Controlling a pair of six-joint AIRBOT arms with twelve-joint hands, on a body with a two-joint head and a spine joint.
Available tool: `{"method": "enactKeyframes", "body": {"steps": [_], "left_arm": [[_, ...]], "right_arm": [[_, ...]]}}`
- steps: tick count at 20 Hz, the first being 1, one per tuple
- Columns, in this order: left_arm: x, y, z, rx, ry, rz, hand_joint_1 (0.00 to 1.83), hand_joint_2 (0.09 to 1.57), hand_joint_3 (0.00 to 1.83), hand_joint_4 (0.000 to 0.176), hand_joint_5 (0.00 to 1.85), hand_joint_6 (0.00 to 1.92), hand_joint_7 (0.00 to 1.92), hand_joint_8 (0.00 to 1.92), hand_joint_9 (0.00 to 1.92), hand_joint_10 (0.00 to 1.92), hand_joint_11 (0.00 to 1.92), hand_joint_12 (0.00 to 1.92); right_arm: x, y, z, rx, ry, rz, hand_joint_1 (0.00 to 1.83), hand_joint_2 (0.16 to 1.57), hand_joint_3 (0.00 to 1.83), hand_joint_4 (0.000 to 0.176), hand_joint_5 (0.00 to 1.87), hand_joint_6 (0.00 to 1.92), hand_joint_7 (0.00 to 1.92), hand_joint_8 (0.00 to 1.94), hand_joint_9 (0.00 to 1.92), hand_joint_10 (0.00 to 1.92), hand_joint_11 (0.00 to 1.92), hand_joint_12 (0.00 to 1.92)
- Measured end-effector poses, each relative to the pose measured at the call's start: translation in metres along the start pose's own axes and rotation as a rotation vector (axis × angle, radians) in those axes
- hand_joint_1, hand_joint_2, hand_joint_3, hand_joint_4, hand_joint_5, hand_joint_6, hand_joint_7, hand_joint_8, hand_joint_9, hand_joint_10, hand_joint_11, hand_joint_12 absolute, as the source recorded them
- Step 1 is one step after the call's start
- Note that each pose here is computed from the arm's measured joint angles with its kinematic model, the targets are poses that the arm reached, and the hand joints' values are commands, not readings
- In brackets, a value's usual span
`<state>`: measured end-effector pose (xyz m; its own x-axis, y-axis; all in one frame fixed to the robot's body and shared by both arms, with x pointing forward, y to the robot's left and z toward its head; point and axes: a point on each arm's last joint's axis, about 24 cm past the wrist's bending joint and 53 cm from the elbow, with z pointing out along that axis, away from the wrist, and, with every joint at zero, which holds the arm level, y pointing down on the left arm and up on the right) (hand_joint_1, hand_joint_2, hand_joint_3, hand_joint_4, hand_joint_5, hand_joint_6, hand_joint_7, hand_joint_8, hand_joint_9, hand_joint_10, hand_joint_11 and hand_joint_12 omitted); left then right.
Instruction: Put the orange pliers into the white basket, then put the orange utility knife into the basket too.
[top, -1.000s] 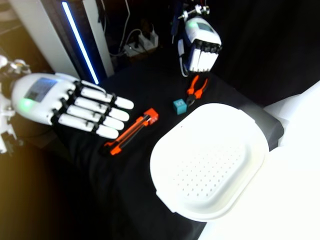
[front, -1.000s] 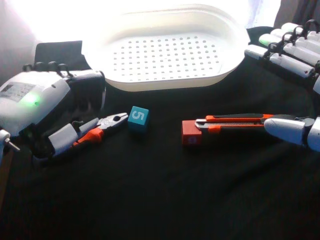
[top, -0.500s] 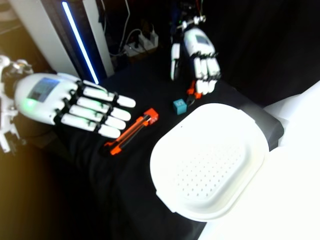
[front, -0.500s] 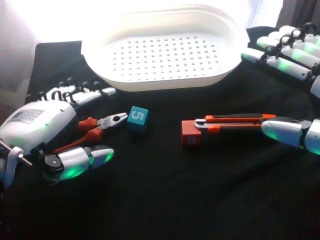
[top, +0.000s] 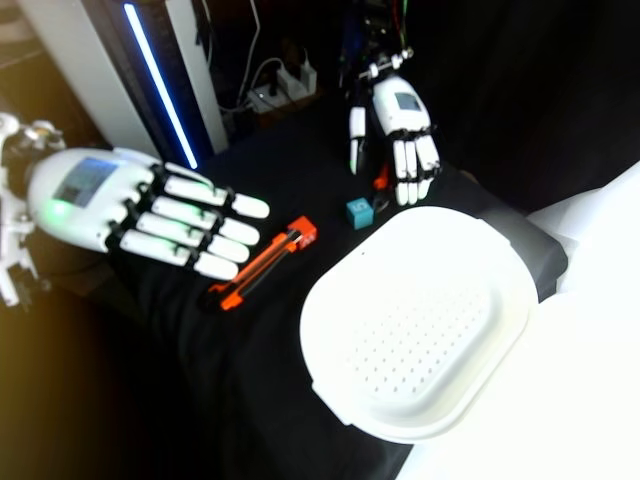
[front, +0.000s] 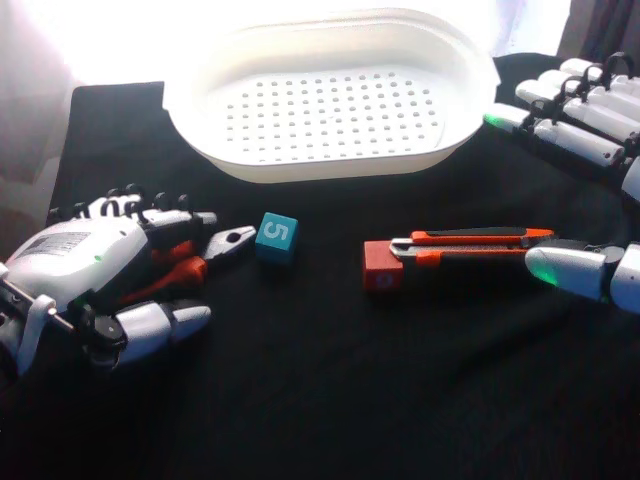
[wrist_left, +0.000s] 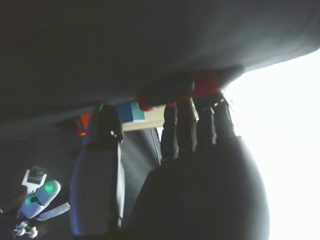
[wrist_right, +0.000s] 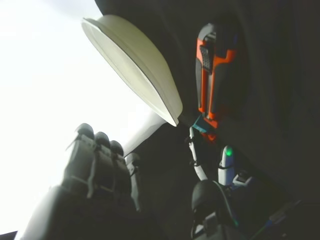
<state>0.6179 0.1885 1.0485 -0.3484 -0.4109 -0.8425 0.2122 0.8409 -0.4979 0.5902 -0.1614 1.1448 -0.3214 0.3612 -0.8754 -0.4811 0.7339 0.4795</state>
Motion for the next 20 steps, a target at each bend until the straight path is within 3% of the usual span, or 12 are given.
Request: {"method": "enactKeyframes", "body": {"steps": [1, 2, 4, 6, 7, 9, 10, 11, 12, 15, 18, 20], "left_arm": [[0.0, 0.0, 0.001, 0.0, -0.002, -0.001, 1.0, 1.41, 0.01, 0.028, 0.45, 1.73, 0.46, 1.78, 0.55, 1.9, 0.69, 1.92], [-0.002, 0.0, 0.001, 0.002, -0.015, -0.003, 1.19, 1.38, 0.01, 0.033, 0.25, 1.88, 0.49, 1.78, 0.7, 1.92, 0.84, 1.92], [-0.004, -0.001, 0.001, 0.005, -0.019, 0.002, 1.29, 1.3, 0.0, 0.044, 0.33, 1.92, 0.56, 1.9, 0.89, 1.92, 1.03, 1.92], [-0.006, 0.0, 0.001, 0.004, -0.03, -0.004, 1.31, 1.28, 0.0, 0.004, 0.48, 1.92, 0.8, 1.92, 1.07, 1.92, 1.17, 1.92], [-0.007, -0.001, 0.001, 0.005, -0.033, -0.004, 1.29, 1.3, 0.0, 0.006, 0.53, 1.92, 0.86, 1.92, 1.12, 1.92, 1.22, 1.92], [-0.007, -0.005, 0.0, 0.02, -0.034, 0.004, 1.34, 1.29, 0.0, 0.036, 0.66, 1.92, 0.95, 1.92, 1.18, 1.92, 1.28, 1.92], [-0.008, -0.009, -0.002, 0.03, -0.03, 0.013, 1.43, 1.25, 0.0, 0.093, 0.73, 1.92, 1.02, 1.92, 1.28, 1.92, 1.36, 1.92], [-0.009, -0.017, -0.005, 0.052, -0.026, 0.023, 1.47, 1.23, 0.0, 0.129, 0.79, 1.92, 1.07, 1.92, 1.31, 1.92, 1.33, 1.92], [-0.01, -0.019, -0.007, 0.059, -0.027, 0.029, 1.49, 1.23, 0.0, 0.136, 0.88, 1.92, 1.15, 1.92, 1.36, 1.92, 1.36, 1.92], [-0.032, -0.042, -0.015, 0.139, -0.087, 0.072, 1.55, 1.23, 0.0, 0.131, 0.96, 1.92, 1.18, 1.92, 1.42, 1.92, 1.49, 1.92], [-0.055, -0.058, -0.02, 0.204, -0.161, 0.066, 1.57, 1.22, 0.0, 0.128, 1.05, 1.92, 1.34, 1.92, 1.52, 1.92, 1.57, 1.92], [-0.058, -0.064, -0.023, 0.228, -0.173, 0.056, 1.59, 1.22, 0.0, 0.123, 1.04, 1.92, 1.37, 1.92, 1.56, 1.92, 1.61, 1.92]], "right_arm": [[0.0, 0.0, 0.0, 0.0, -0.001, 0.0, 0.16, 1.28, 0.0, 0.092, 0.0, 0.0, 0.0, 0.0, 0.0, 0.0, 0.0, 0.0], [0.0, 0.0, 0.0, -0.001, 0.0, 0.0, 0.15, 1.28, 0.0, 0.102, 0.0, 0.0, 0.0, 0.0, 0.0, 0.0, 0.0, 0.0], [0.0, 0.0, 0.0, 0.001, 0.0, 0.001, 0.17, 1.28, 0.0, 0.096, 0.0, 0.0, 0.0, 0.0, 0.0, 0.0, 0.0, 0.0], [0.0, 0.0, 0.0, -0.001, 0.0, 0.001, 0.21, 1.27, 0.0, 0.097, 0.0, 0.0, 0.0, 0.0, 0.0, 0.0, 0.0, 0.0], [0.0, 0.0, 0.0, 0.0, 0.0, 0.001, 0.21, 1.27, 0.0, 0.097, 0.0, 0.0, 0.0, 0.0, 0.0, 0.0, 0.0, 0.0], [0.0, 0.0, 0.0, 0.0, -0.001, 0.001, 0.2, 1.28, 0.0, 0.096, 0.0, 0.0, 0.0, 0.0, 0.0, 0.0, 0.0, 0.0], [0.0, 0.0, 0.0, -0.001, 0.0, 0.001, 0.2, 1.28, 0.0, 0.09, 0.0, 0.0, 0.0, 0.0, 0.0, 0.0, 0.0, 0.0], [0.0, 0.0, 0.0, 0.001, -0.001, 0.002, 0.2, 1.29, 0.0, 0.088, 0.0, 0.0, 0.0, 0.0, 0.0, 0.0, 0.0, 0.0], [0.0, 0.0, 0.0, 0.001, -0.001, 0.002, 0.2, 1.29, 0.0, 0.088, 0.0, 0.0, 0.0, 0.0, 0.0, 0.0, 0.0, 0.0], [0.0, 0.0, 0.0, -0.001, 0.0, 0.001, 0.19, 1.29, 0.0, 0.081, 0.0, 0.0, 0.0, 0.0, 0.0, 0.0, 0.0, 0.0], [0.0, 0.0, 0.0, 0.0, 0.0, 0.001, 0.14, 1.3, 0.01, 0.096, 0.0, 0.0, 0.0, 0.0, 0.0, 0.0, 0.0, 0.0], [0.0, 0.0, 0.0, 0.001, -0.001, 0.002, 0.11, 1.31, 0.01, 0.083, 0.0, 0.0, 0.0, 0.0, 0.0, 0.0, 0.0, 0.0]]}}
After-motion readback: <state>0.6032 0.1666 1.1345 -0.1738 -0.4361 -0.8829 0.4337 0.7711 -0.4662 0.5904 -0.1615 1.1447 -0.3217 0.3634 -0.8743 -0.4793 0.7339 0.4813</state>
